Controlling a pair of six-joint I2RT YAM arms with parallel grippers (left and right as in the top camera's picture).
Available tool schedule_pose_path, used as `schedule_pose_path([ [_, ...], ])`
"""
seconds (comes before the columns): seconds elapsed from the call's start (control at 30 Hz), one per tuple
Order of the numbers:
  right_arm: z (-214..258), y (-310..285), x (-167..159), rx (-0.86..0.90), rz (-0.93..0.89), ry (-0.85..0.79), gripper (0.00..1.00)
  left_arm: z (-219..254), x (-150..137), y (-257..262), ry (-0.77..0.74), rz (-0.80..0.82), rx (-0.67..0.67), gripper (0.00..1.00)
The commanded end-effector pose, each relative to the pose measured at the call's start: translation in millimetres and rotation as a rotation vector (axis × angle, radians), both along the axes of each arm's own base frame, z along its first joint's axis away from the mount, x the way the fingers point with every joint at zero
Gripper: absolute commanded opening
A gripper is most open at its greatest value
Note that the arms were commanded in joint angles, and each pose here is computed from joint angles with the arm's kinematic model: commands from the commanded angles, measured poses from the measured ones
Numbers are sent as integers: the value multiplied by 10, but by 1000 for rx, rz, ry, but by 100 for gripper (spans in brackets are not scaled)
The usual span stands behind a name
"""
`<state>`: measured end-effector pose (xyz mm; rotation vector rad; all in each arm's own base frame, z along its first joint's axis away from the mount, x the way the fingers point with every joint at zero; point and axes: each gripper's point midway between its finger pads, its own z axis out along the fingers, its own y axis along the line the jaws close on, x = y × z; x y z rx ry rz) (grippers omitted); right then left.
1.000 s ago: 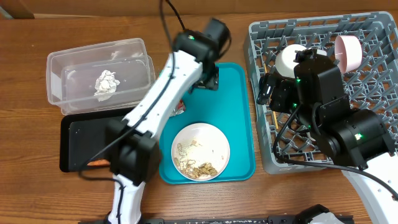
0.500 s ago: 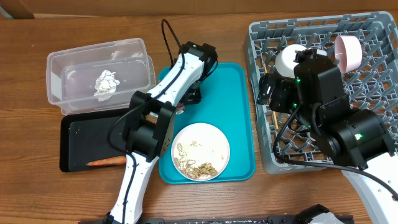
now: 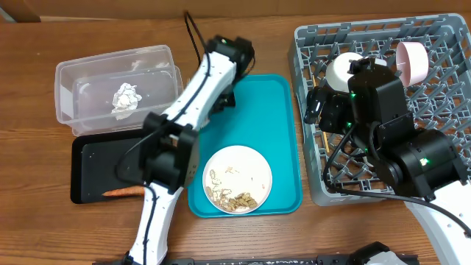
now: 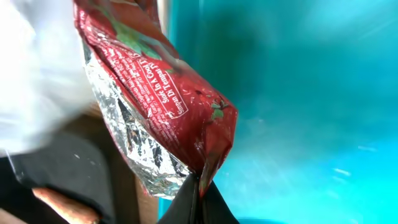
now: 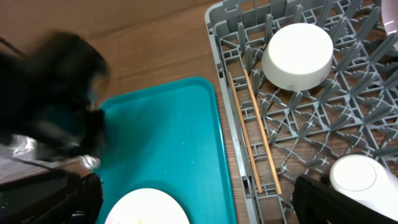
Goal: Sort waste into correct bins and load items into the dishwasher
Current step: 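Drop the foil into the clear container and grasp the red wrapper, then carry the red wrapper into the clear container and release it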
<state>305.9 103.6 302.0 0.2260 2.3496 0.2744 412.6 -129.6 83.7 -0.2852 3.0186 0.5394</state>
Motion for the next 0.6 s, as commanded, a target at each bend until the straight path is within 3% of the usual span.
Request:
schedule_pose_path([
  [0.0,38,-18,13,2,-12,-13,100,950,180,166,-213,-43,-76,4],
  [0.13,38,-18,13,2,-12,-13,100,1372,234,677,-323,48,-62,4],
  [0.27,38,-19,13,2,-12,-13,100,1300,296,1169,-308,176,-111,5],
  [0.33,38,-19,13,2,-12,-13,100,1152,295,1300,-251,182,-157,20],
  [0.53,38,-19,13,2,-12,-13,100,860,218,1516,-138,250,-256,26],
  [0.57,38,-19,13,2,-12,-13,100,874,209,1509,-136,256,-280,38],
])
